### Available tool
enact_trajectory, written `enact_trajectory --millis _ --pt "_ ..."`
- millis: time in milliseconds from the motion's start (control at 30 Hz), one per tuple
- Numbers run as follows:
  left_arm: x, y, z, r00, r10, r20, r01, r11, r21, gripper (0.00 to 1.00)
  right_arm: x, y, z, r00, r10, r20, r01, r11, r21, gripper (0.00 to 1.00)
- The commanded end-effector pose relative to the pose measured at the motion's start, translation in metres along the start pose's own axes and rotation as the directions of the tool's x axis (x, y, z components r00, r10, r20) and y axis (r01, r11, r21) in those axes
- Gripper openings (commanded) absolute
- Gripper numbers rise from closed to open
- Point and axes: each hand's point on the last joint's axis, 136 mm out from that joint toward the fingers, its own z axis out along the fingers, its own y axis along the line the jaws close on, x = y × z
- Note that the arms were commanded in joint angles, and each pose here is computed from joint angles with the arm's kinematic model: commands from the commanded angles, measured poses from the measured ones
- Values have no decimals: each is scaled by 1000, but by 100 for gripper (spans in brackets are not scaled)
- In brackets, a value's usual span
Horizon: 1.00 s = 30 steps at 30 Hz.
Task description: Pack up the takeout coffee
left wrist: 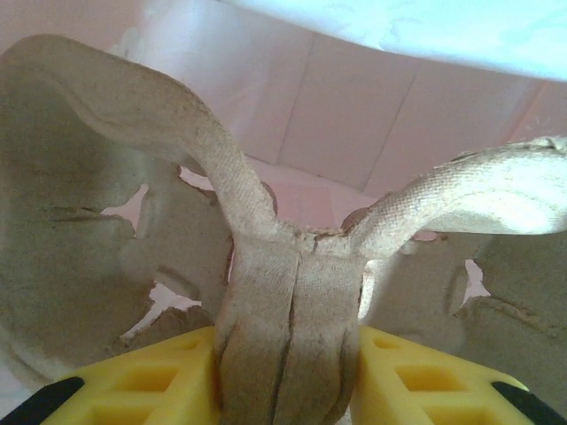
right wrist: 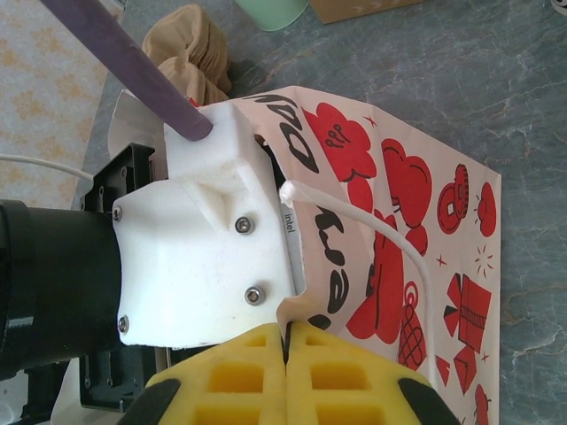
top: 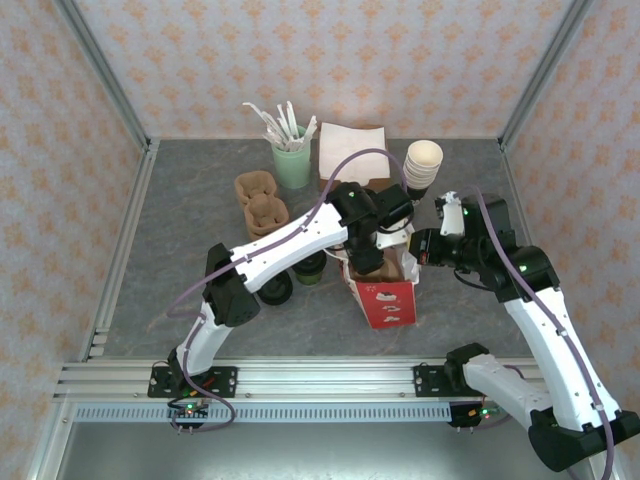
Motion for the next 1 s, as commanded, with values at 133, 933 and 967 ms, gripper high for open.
enact_trajectory --millis 133,933,967 --pt "-1 -19 7 997 63 -35 -62 998 28 39 -12 19 -24 991 -116 70 119 992 -36 25" --pt "7 -29 -10 993 87 -76 -84 996 38 40 20 1 -11 997 -78 -9 77 997 -21 37" --pt "7 -32 -10 993 91 -73 -87 995 51 40 21 0 -10 997 -78 -11 78 997 -18 36"
